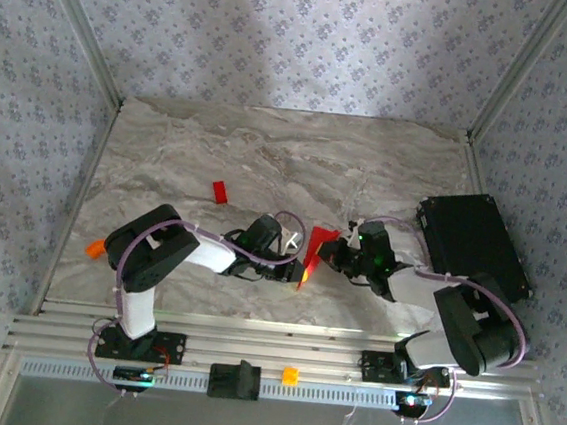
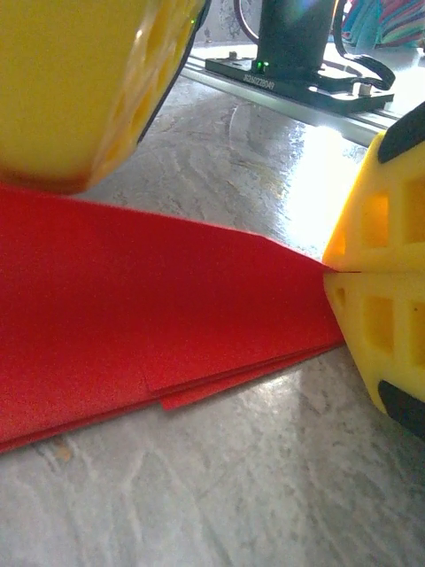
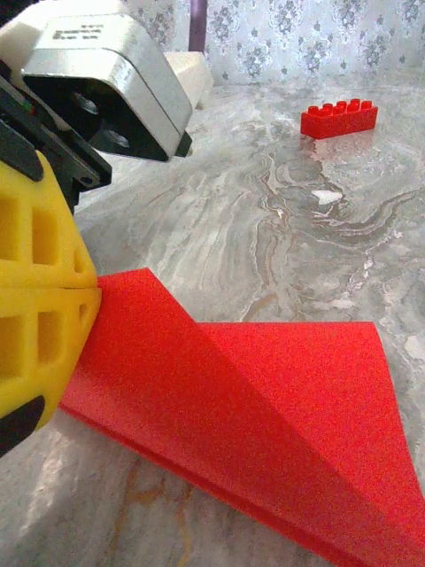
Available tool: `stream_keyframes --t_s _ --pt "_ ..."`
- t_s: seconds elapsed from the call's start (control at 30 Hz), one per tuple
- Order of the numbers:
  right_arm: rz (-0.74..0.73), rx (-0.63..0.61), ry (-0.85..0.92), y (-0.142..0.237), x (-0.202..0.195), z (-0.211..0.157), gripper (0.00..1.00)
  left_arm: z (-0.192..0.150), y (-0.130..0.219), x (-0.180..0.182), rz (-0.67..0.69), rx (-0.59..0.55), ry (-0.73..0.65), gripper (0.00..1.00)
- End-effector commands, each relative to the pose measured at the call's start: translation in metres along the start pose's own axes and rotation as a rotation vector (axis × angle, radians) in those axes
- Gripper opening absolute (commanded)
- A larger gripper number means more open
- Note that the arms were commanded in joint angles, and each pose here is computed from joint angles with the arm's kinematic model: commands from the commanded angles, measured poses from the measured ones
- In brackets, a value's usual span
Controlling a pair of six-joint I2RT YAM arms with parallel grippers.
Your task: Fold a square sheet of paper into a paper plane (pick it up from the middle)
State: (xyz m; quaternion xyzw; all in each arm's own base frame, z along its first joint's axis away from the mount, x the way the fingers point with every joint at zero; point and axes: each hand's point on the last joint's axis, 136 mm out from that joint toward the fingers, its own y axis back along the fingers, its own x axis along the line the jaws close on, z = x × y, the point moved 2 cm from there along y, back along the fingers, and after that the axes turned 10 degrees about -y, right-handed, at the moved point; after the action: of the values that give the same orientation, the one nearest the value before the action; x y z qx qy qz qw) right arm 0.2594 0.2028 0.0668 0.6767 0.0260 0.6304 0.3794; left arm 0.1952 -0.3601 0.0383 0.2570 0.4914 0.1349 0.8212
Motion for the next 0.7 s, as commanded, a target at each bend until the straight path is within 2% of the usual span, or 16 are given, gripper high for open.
stream_keyframes --t_s 0.0,0.67 --pt "0.046 -0.001 0.000 -0.003 0.010 0.008 0.05 -0.006 0.000 0.013 0.017 0.001 0.045 0.00" --pt "0.022 0.077 -0.014 -0.008 -0.005 -0.004 0.04 -0.004 0.007 0.020 0.031 -0.054 0.114 0.00"
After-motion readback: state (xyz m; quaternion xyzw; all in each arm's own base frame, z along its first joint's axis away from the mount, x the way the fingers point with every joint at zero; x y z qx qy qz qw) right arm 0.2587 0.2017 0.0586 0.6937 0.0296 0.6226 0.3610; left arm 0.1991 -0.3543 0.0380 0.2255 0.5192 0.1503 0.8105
